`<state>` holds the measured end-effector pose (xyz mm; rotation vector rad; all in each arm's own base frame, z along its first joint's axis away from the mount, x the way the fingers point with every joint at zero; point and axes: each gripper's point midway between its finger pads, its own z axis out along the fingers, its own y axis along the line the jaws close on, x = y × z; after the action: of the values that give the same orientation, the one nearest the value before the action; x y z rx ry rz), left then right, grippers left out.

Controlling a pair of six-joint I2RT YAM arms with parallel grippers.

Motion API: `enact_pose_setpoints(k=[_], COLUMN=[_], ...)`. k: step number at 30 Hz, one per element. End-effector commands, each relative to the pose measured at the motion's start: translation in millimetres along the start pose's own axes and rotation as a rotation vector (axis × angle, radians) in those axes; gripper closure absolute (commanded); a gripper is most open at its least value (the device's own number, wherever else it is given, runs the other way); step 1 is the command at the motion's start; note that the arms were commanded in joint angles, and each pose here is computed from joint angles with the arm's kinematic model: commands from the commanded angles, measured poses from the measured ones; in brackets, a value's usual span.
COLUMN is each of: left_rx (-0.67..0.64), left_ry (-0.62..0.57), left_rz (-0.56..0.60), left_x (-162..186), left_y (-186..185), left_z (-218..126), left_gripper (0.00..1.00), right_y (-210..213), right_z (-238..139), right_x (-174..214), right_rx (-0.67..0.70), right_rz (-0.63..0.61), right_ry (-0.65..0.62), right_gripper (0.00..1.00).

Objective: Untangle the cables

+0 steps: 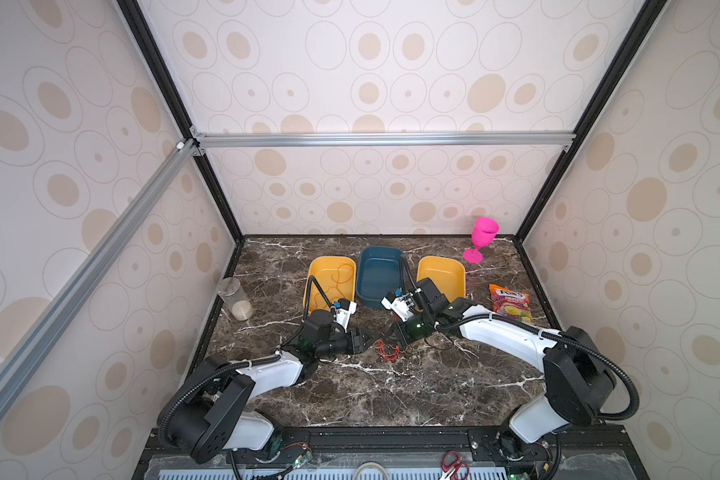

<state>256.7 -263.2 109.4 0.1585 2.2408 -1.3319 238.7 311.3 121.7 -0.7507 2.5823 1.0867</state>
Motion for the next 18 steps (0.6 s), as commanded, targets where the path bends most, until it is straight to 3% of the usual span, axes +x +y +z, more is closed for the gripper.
enact_pose_setpoints(k=[1, 6, 13, 18], left_rx=[0.024, 0.02, 0.027, -0.01], left_ry=[-0.034, -0.059, -0.078, -0.088], left_rz=[0.005, -0.002, -0.01, -0.017], left_x=[-9.9, -12.1, -12.6, -10.4], left_y=[-6.6, -4.6, -4.1, 4.6], left_z=[-1.0, -2.5, -3.9, -7.2], left_gripper=[0.57, 0.7, 0.98, 1.0], right_y=[17.9, 18.9, 17.5, 9.2], right_z=[-8.8, -11.8, -18.0, -29.2], right_x=[-4.8, -1.9, 0.3, 2.0], right_rx=[-0.074, -0.072, -0.063, -0.031], right_rz=[-0.045, -0.054, -0.055, -0.043], right_ry=[-0.036, -0.036, -0.046, -0.06], right_gripper=[1.0, 1.0, 1.0, 1.0])
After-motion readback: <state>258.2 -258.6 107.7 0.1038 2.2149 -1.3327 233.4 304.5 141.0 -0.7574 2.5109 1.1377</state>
